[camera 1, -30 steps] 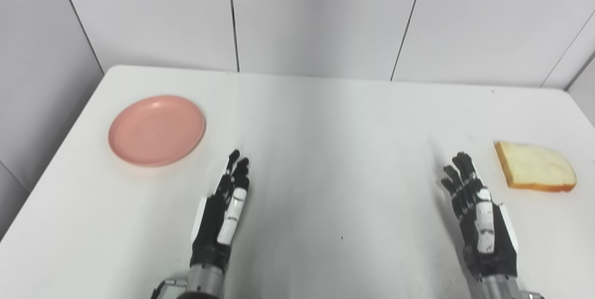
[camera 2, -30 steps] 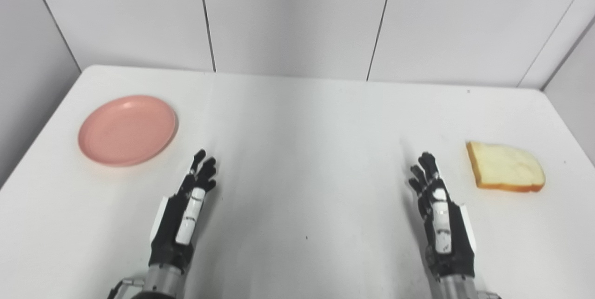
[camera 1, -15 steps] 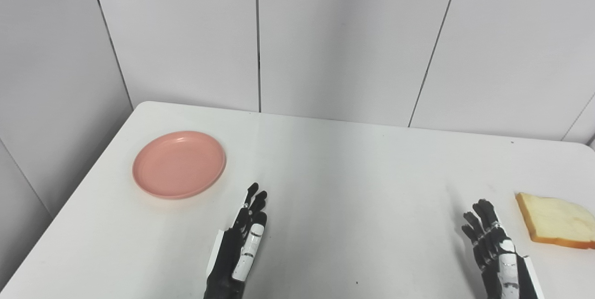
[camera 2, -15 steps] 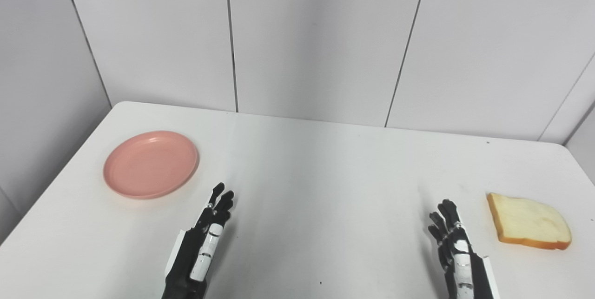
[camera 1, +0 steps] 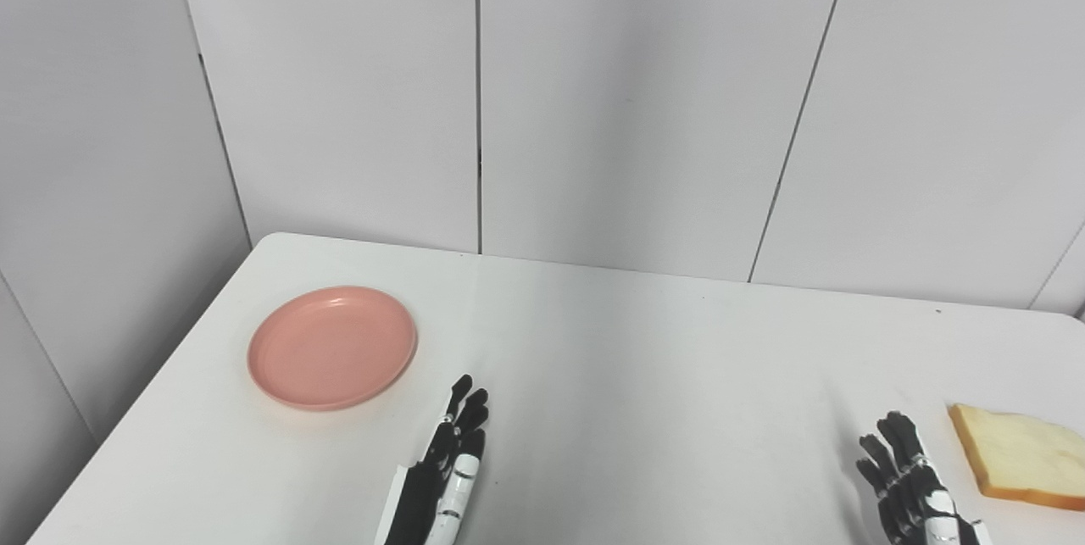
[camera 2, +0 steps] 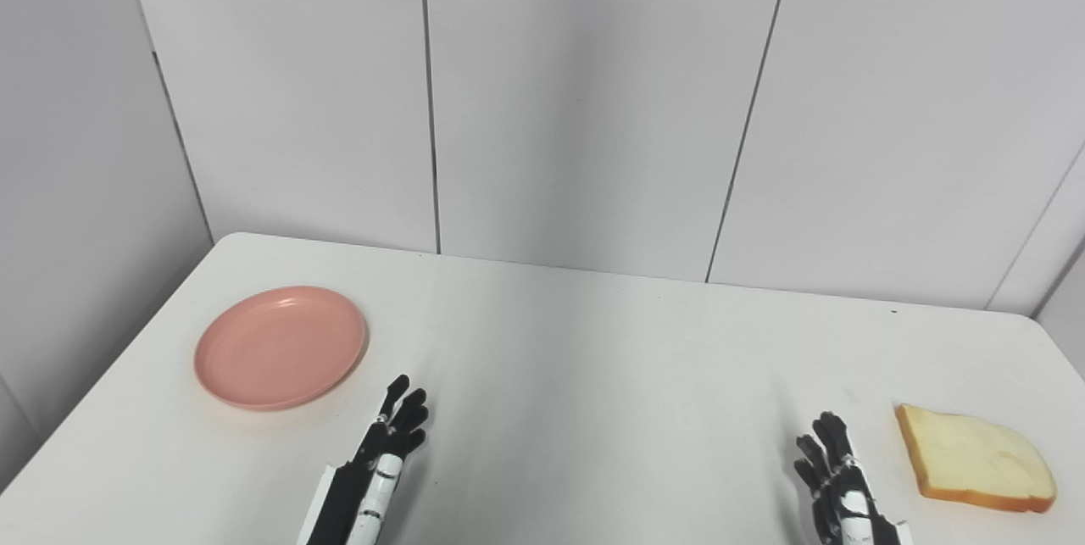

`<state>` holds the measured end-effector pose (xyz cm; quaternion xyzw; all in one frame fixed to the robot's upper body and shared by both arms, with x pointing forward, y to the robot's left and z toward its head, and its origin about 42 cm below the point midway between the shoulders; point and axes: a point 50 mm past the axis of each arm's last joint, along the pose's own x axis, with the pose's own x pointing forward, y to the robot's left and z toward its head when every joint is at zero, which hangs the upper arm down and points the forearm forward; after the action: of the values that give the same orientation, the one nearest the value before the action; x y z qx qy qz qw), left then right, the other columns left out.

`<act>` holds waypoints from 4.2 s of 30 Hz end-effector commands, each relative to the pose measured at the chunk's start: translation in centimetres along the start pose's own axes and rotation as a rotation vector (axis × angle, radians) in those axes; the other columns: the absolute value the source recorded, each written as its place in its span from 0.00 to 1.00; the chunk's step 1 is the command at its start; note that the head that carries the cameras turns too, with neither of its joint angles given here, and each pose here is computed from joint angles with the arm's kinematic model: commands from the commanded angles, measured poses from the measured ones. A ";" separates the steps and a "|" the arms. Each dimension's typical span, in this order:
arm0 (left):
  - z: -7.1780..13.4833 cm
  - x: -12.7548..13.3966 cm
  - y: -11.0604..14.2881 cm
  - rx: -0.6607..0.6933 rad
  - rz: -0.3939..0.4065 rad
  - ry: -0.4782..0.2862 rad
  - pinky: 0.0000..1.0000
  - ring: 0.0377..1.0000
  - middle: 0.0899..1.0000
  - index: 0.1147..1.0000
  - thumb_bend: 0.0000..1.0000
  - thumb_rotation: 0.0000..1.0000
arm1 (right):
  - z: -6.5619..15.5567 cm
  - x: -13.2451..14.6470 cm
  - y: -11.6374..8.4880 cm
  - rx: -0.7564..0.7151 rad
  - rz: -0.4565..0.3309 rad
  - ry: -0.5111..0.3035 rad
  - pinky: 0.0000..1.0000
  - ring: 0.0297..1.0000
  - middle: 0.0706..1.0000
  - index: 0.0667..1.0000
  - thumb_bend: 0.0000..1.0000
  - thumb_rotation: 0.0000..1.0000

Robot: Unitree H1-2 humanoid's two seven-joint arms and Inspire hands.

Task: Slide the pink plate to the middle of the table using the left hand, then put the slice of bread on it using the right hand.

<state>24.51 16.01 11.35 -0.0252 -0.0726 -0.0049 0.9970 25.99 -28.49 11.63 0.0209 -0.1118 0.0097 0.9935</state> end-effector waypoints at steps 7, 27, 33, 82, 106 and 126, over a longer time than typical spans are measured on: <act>6.9 3.3 3.4 -0.009 0.033 -0.214 0.99 0.93 0.92 0.91 0.78 0.89 | -5.0 -2.4 0.1 -0.005 -0.034 0.152 0.92 0.91 0.94 0.93 0.76 1.00; 13.6 13.0 13.0 0.178 0.113 -0.381 0.93 0.92 0.93 0.93 0.92 0.88 | -5.3 -2.3 0.1 -0.014 -0.040 0.158 0.89 0.90 0.93 0.91 0.78 1.00; 15.2 16.7 17.0 0.198 0.138 -0.383 0.96 0.94 0.93 0.89 0.95 0.87 | -5.3 -2.4 0.2 -0.013 -0.038 0.155 0.88 0.90 0.92 0.91 0.78 1.00; 4.0 22.2 26.7 0.028 0.301 -0.098 0.85 0.93 0.94 0.88 0.87 0.84 | -4.8 -3.1 0.5 -0.017 -0.060 0.167 0.81 0.84 0.87 0.87 0.78 1.00; 1.1 22.4 23.7 -0.086 0.190 -0.027 0.84 0.92 0.94 0.91 0.94 0.75 | -4.6 -3.0 1.0 -0.010 -0.067 0.171 0.78 0.82 0.85 0.85 0.81 1.00; -1.0 22.8 18.2 -0.126 0.057 0.005 0.76 0.93 0.95 0.92 0.88 0.78 | -4.3 -3.1 1.4 -0.012 -0.057 0.157 0.76 0.81 0.85 0.85 0.80 1.00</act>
<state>46.62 35.66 12.04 -0.0904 -0.0521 0.0373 0.9938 25.47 -28.05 11.31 -0.0066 -0.1102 -0.0139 0.9938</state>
